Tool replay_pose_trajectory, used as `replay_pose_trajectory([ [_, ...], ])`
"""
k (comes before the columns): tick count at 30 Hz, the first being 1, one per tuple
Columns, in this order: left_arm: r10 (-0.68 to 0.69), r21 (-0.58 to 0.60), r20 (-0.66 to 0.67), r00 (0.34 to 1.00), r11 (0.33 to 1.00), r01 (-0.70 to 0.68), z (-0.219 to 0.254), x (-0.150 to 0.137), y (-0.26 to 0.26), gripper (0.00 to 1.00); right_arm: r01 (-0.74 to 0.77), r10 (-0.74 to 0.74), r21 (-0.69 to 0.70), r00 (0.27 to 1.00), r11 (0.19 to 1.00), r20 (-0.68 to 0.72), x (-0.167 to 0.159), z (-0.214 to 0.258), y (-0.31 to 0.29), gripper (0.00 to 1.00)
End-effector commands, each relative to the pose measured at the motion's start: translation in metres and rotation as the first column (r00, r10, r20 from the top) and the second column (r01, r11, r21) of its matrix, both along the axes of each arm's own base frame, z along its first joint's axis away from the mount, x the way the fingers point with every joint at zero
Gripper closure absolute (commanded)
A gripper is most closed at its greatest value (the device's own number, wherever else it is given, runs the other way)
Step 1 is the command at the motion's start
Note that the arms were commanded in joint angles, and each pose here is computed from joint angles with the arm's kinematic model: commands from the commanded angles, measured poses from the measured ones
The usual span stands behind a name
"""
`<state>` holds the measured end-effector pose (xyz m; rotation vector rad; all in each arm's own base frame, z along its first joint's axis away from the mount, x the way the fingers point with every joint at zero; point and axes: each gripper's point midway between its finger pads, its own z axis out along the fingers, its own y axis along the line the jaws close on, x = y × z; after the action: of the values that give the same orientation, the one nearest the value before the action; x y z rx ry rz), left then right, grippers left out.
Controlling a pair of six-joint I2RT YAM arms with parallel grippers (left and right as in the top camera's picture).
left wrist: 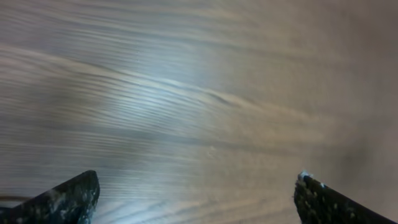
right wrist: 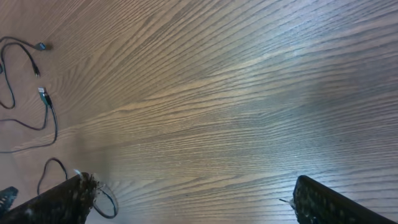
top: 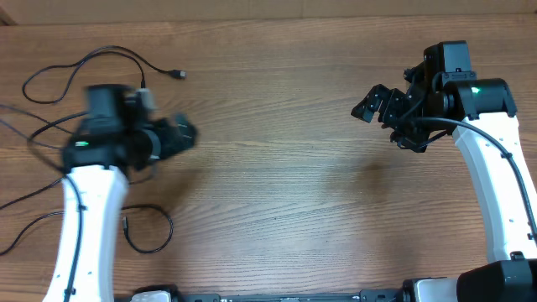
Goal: Untangle cables
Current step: 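Raise the left gripper toward the center and lower the right gripper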
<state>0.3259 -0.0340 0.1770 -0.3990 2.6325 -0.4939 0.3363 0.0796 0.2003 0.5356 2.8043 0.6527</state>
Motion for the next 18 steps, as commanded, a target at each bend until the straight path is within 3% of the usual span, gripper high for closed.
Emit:
replay_pose_trajectory([
  [1,-0.121,0.205,0.042,0.992,0.973,0.110,0.008,-0.004,-0.025,0.00,0.010,-0.010,-0.008,1.000,1.000,0.005,0.002,0.000,-0.002,0.00],
  [10,-0.227,0.207,-0.025,0.974,0.952,0.227,-0.003,-0.023,-0.057,0.01,0.006,-0.006,0.004,1.000,1.000,0.023,0.006,0.003,0.000,0.00],
  [12,-0.227,0.208,-0.024,0.974,0.951,0.227,-0.002,-0.023,-0.056,0.00,-0.014,0.017,0.056,0.999,0.998,-0.045,-0.011,0.001,0.008,0.00],
  [18,-0.227,0.208,-0.024,0.974,0.951,0.227,-0.003,-0.023,-0.057,0.01,-0.104,0.108,0.111,0.994,0.988,-0.034,-0.029,0.013,0.019,0.00],
])
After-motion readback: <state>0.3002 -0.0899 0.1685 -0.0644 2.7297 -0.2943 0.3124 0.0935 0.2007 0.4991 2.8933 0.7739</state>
